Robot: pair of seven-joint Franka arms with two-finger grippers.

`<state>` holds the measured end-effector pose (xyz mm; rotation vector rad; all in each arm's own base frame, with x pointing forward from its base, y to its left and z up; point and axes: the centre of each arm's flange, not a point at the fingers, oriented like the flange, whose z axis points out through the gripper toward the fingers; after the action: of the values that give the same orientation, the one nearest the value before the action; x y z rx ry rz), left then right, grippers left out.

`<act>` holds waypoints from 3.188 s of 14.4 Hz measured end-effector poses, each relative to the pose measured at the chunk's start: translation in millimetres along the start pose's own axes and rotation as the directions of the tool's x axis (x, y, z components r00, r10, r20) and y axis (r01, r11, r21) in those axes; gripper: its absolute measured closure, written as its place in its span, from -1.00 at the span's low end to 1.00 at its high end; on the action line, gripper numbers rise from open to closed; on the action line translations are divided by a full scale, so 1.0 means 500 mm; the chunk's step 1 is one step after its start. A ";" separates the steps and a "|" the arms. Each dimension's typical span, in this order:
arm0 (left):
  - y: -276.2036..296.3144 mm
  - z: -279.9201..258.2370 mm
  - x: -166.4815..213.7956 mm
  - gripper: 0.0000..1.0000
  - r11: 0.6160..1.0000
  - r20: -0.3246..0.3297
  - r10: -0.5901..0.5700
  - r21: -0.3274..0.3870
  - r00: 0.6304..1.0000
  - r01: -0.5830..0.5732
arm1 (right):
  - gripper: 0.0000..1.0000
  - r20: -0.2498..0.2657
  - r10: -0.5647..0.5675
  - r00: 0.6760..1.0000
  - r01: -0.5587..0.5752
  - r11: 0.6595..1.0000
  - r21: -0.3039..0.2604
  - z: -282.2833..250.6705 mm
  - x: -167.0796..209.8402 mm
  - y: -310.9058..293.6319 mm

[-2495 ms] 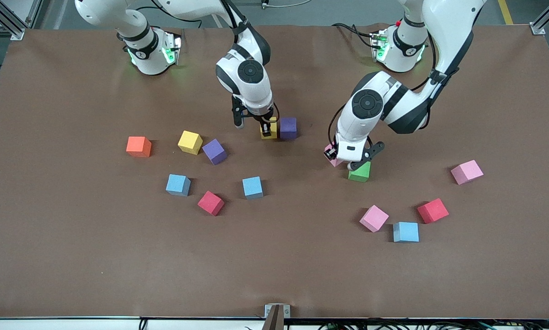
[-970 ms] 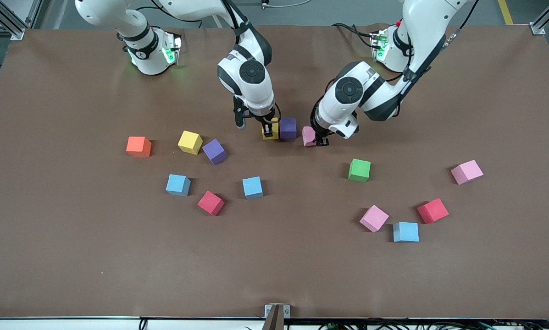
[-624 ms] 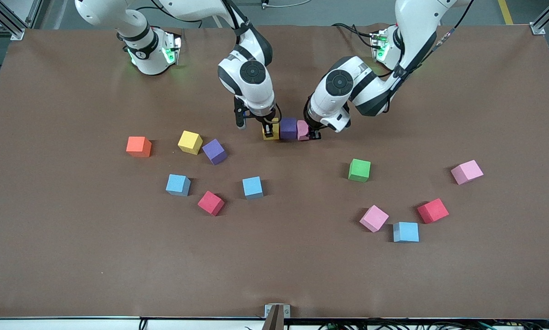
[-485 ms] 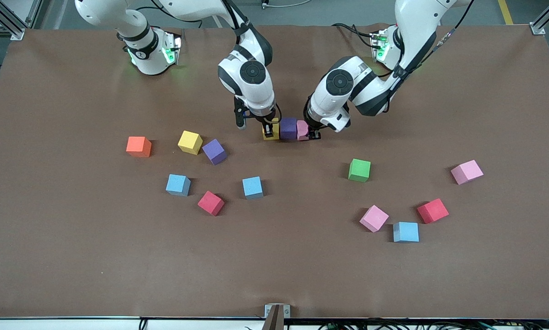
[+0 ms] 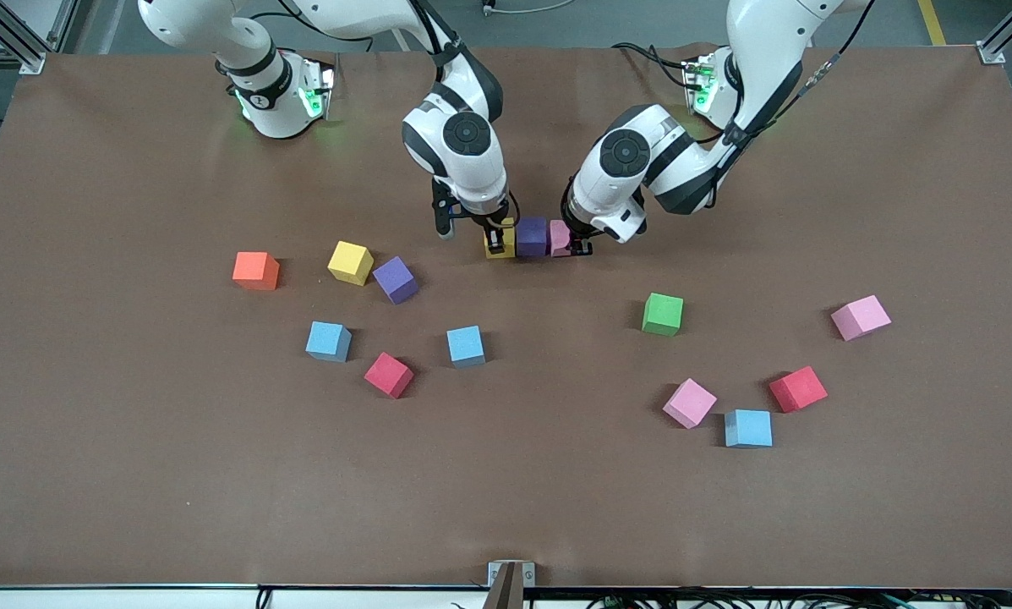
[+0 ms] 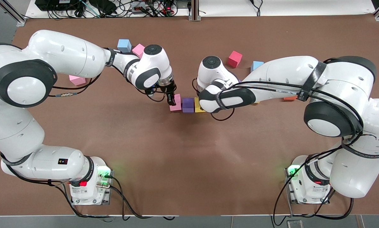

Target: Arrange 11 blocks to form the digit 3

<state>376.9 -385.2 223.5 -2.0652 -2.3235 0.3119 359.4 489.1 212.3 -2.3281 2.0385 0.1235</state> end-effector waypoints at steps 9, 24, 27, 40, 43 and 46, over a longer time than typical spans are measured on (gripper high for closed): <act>-0.007 0.019 -0.007 -0.02 1.000 0.017 0.007 0.009 1.000 -0.007 | -0.13 -0.001 -0.001 1.000 0.001 1.000 -0.001 0.000 -0.002 -0.001; -0.024 0.026 -0.018 -0.02 0.996 -0.009 0.089 -0.017 0.996 -0.089 | -0.99 -0.030 -0.018 0.999 0.017 0.999 -0.029 0.027 -0.010 0.013; -0.024 0.026 -0.019 -0.02 0.996 -0.010 0.091 -0.018 0.996 -0.091 | -0.99 -0.039 -0.016 0.999 0.014 0.999 -0.039 0.022 -0.009 0.008; -0.015 0.023 -0.025 0.01 0.994 -0.005 0.104 -0.030 0.995 -0.104 | -1.00 -0.071 -0.088 0.994 0.082 0.993 -0.088 -0.158 0.065 -0.072; -0.010 0.023 -0.026 0.02 0.994 -0.002 0.103 -0.031 0.995 -0.103 | -1.00 -0.088 -0.161 0.983 0.153 0.984 -0.094 -0.166 0.120 -0.097; -0.010 0.024 -0.026 -0.05 0.994 -0.002 0.103 -0.030 0.995 -0.103 | -1.00 -0.115 -0.241 0.964 0.230 0.968 -0.103 -0.141 0.201 -0.120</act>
<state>372.0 -400.4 214.3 -2.2038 -2.2397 0.2798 433.9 391.8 272.3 -2.6770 1.8204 0.0589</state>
